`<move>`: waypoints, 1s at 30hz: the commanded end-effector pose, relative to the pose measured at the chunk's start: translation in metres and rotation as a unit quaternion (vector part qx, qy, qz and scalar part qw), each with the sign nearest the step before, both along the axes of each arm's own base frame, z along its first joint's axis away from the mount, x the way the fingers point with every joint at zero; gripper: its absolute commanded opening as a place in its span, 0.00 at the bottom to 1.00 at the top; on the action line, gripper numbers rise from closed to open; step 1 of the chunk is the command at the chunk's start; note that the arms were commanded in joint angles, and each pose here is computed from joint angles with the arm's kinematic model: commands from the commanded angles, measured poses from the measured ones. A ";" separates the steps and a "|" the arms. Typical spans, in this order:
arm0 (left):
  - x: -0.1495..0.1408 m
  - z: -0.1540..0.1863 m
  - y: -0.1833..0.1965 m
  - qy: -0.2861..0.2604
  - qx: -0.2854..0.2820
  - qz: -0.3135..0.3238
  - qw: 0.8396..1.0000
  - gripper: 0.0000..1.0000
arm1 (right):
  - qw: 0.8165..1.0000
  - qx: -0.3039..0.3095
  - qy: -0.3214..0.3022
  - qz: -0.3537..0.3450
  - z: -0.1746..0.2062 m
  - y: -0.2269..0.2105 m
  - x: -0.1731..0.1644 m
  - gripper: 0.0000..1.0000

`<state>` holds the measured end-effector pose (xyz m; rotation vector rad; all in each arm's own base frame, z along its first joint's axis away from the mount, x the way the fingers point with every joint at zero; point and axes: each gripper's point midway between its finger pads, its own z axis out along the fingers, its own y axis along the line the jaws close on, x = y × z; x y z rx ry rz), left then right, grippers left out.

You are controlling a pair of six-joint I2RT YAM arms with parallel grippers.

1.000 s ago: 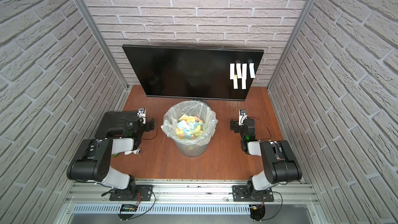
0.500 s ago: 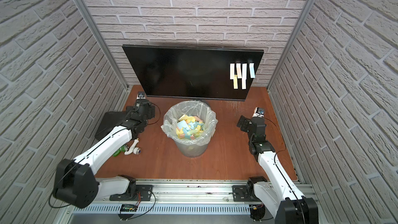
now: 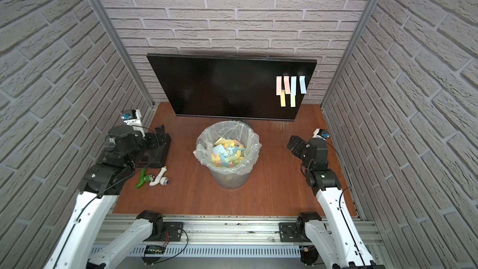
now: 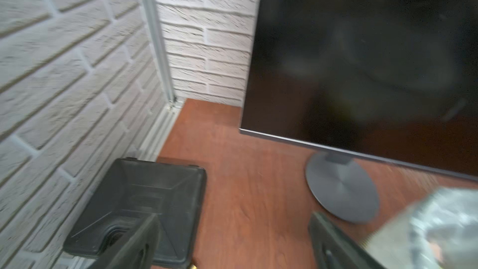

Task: Remove the sticky note from the monitor
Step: Pick up the trash bin from the center of the board.

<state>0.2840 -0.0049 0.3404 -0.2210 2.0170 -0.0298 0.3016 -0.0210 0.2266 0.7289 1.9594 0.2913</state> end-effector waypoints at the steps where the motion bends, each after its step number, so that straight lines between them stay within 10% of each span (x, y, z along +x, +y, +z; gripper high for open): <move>1: -0.011 -0.028 -0.040 0.113 -0.044 -0.088 0.989 0.87 | 1.000 0.007 0.009 0.013 0.012 0.004 -0.005 0.98; 11: 0.020 -0.054 -0.116 0.197 0.032 -0.171 0.965 0.86 | 0.998 0.004 0.037 0.047 0.009 0.014 -0.013 0.88; 30: 0.031 -0.057 -0.162 0.176 0.031 -0.193 0.965 0.79 | 0.997 -0.013 0.020 0.069 0.024 0.018 -0.021 0.82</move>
